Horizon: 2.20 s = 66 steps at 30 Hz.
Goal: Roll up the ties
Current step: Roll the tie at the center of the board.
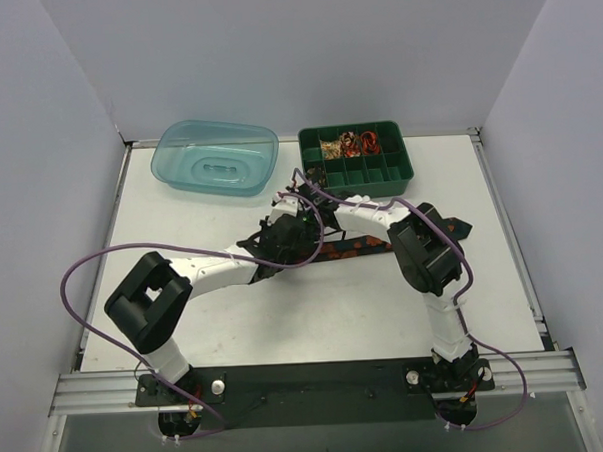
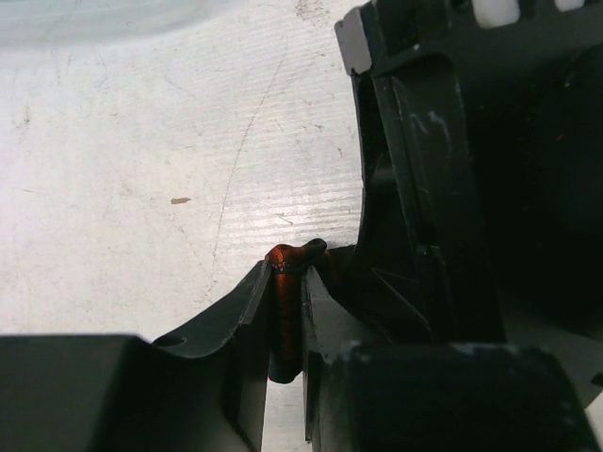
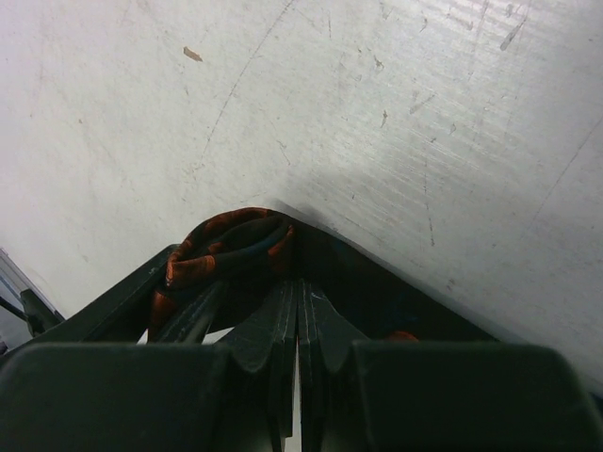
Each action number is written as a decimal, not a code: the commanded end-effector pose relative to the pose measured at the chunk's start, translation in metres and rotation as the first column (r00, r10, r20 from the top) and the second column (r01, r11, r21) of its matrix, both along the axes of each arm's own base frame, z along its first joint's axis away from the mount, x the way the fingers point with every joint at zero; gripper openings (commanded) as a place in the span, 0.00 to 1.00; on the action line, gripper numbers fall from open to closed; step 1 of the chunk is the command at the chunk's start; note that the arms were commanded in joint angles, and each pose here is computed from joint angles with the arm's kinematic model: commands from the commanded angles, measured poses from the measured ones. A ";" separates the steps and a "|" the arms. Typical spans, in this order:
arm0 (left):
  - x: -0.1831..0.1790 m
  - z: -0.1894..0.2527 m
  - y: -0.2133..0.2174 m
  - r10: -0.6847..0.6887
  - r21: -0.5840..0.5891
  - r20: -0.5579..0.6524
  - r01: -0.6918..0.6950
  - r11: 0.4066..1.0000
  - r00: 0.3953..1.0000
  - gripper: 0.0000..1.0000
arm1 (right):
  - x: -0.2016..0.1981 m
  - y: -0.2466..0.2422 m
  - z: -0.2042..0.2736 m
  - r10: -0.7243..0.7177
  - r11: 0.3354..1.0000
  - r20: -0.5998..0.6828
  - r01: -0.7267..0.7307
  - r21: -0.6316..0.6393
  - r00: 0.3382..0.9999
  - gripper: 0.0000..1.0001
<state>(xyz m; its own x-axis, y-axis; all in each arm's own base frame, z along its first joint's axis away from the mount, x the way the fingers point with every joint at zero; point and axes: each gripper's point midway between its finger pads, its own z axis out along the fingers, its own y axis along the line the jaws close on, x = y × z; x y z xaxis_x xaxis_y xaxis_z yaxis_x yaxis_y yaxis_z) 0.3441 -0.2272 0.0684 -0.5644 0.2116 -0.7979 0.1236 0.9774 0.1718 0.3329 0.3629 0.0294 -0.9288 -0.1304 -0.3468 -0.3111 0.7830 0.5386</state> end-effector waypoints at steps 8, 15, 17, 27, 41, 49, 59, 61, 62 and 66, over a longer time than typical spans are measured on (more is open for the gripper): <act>0.002 0.015 -0.017 -0.035 0.014 0.037 0.035 0.999 0.999 0.00 | -0.014 0.017 0.010 0.028 0.996 -0.031 -0.025 0.082 0.999 0.00; -0.004 0.002 -0.023 -0.031 0.012 0.021 0.030 0.999 0.999 0.00 | -0.018 0.027 0.006 0.040 0.988 -0.056 -0.031 0.152 0.998 0.00; -0.006 0.000 -0.023 -0.031 -0.002 0.023 0.031 1.000 0.999 0.00 | -0.022 0.030 0.005 0.054 0.983 -0.068 -0.041 0.179 0.996 0.00; -0.006 0.010 -0.036 -0.073 -0.079 0.047 0.077 0.994 0.996 0.00 | -0.032 0.040 0.002 0.106 0.961 -0.103 -0.075 0.266 0.989 0.00; -0.011 0.000 -0.032 -0.080 -0.064 0.020 0.081 0.995 0.997 0.00 | -0.031 0.005 0.051 0.078 0.941 -0.066 -0.051 0.334 0.995 0.00; -0.010 -0.001 -0.035 -0.078 -0.065 0.012 0.078 0.995 0.997 0.00 | -0.029 -0.014 0.059 0.044 0.939 -0.085 -0.013 0.345 0.995 0.00; -0.008 -0.012 -0.035 -0.036 -0.035 -0.031 0.035 0.999 0.999 0.00 | -0.028 -0.048 0.028 -0.029 0.977 -0.113 0.052 0.205 0.993 0.00; -0.006 -0.013 -0.039 -0.031 -0.047 -0.035 0.030 0.998 0.999 0.00 | -0.026 -0.057 0.022 -0.044 0.985 -0.103 0.061 0.163 0.994 0.00; -0.007 -0.017 -0.039 -0.027 -0.045 -0.045 0.025 0.999 0.999 0.00 | -0.026 -0.060 0.021 -0.049 0.986 -0.101 0.064 0.151 0.994 0.00; -0.006 -0.021 -0.043 0.001 -0.080 -0.061 -0.006 0.997 0.998 0.00 | -0.024 -0.068 0.019 -0.065 0.987 -0.098 0.078 0.138 0.993 0.00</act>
